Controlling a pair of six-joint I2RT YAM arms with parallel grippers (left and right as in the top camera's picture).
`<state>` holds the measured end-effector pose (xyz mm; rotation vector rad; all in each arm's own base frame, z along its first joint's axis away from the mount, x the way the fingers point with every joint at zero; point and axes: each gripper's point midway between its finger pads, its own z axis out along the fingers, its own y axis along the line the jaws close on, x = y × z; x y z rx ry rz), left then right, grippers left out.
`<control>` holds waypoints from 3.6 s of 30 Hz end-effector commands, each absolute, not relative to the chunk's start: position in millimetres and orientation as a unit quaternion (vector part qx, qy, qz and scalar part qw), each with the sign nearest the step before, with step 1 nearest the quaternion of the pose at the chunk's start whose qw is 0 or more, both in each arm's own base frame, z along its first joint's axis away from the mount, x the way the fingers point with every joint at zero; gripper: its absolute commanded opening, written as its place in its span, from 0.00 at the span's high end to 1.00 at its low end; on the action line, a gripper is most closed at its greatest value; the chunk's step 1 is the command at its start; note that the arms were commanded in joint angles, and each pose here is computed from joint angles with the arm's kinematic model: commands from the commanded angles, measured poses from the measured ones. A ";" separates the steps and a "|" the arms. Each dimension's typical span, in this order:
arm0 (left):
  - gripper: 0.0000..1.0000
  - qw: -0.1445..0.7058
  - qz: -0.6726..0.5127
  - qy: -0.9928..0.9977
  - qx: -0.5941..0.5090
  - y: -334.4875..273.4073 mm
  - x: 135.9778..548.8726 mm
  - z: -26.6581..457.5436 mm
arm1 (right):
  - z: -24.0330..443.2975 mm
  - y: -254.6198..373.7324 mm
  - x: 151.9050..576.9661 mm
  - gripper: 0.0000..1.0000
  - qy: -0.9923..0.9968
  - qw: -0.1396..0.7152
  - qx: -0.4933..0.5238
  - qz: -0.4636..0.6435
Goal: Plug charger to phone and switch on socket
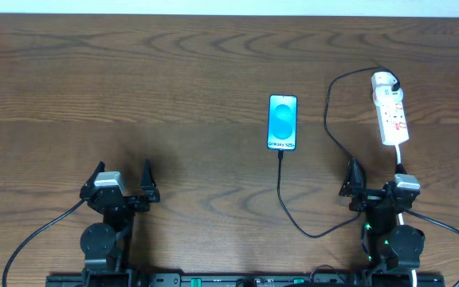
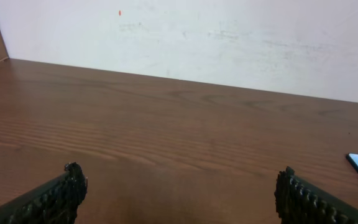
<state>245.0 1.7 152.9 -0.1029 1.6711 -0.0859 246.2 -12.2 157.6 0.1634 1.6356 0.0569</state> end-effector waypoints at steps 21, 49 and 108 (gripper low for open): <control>0.02 0.651 -0.038 0.757 -0.036 -0.6 244.1 137.7 | 157.3 -11.4 245.9 0.01 0.729 0.681 0.067 0.021; 0.01 0.651 -0.038 0.757 -0.036 -0.6 244.1 137.7 | 156.4 7.3 246.1 0.01 0.732 0.680 -0.034 -0.006; 0.02 0.651 -0.038 0.757 -0.036 -0.6 244.1 137.7 | 156.5 7.3 246.1 0.01 0.732 0.680 -0.034 -0.006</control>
